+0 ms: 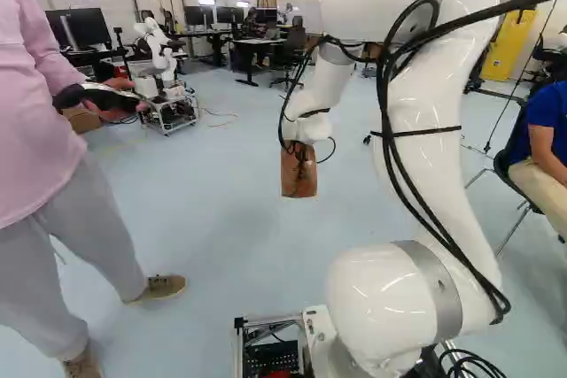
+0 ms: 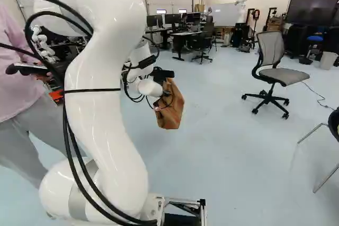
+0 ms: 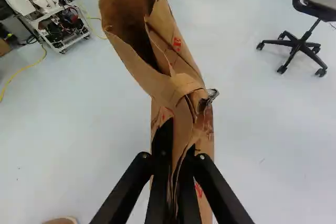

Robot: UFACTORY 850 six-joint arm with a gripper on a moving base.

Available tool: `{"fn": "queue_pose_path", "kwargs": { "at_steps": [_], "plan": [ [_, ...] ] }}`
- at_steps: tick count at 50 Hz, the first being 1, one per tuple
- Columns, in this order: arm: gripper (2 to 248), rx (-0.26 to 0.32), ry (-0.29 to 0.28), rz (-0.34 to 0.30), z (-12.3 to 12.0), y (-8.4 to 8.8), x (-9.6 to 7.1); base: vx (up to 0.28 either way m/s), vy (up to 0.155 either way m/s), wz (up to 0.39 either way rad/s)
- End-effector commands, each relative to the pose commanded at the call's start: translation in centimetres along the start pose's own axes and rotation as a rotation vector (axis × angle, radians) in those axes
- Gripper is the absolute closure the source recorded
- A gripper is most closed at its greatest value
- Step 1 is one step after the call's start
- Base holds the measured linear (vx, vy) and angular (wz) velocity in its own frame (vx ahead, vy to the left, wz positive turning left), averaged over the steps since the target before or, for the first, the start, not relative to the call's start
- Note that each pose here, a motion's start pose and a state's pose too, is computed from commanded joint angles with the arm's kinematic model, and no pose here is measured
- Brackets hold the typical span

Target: Pick up the grocery bag from the ground

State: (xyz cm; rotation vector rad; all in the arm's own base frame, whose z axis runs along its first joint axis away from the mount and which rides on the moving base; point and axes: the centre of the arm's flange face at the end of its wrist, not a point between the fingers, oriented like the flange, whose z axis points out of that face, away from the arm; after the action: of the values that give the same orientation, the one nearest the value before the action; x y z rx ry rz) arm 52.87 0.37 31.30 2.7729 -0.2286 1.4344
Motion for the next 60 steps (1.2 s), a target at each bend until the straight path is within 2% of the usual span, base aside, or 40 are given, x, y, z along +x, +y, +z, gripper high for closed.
{"fn": "queue_pose_path", "kwargs": {
  "at_steps": [27,43,60],
  "plan": [
    [229,0.025,0.085,-0.036,-8.1,1.1,-1.2,0.000,0.000,0.000],
    [229,0.045,0.146,-0.060,-13.5,1.9,-3.1,0.000,0.000,0.000],
    [229,0.063,0.199,-0.081,-17.8,2.5,-5.4,0.000,0.000,0.000]
  ]
}}
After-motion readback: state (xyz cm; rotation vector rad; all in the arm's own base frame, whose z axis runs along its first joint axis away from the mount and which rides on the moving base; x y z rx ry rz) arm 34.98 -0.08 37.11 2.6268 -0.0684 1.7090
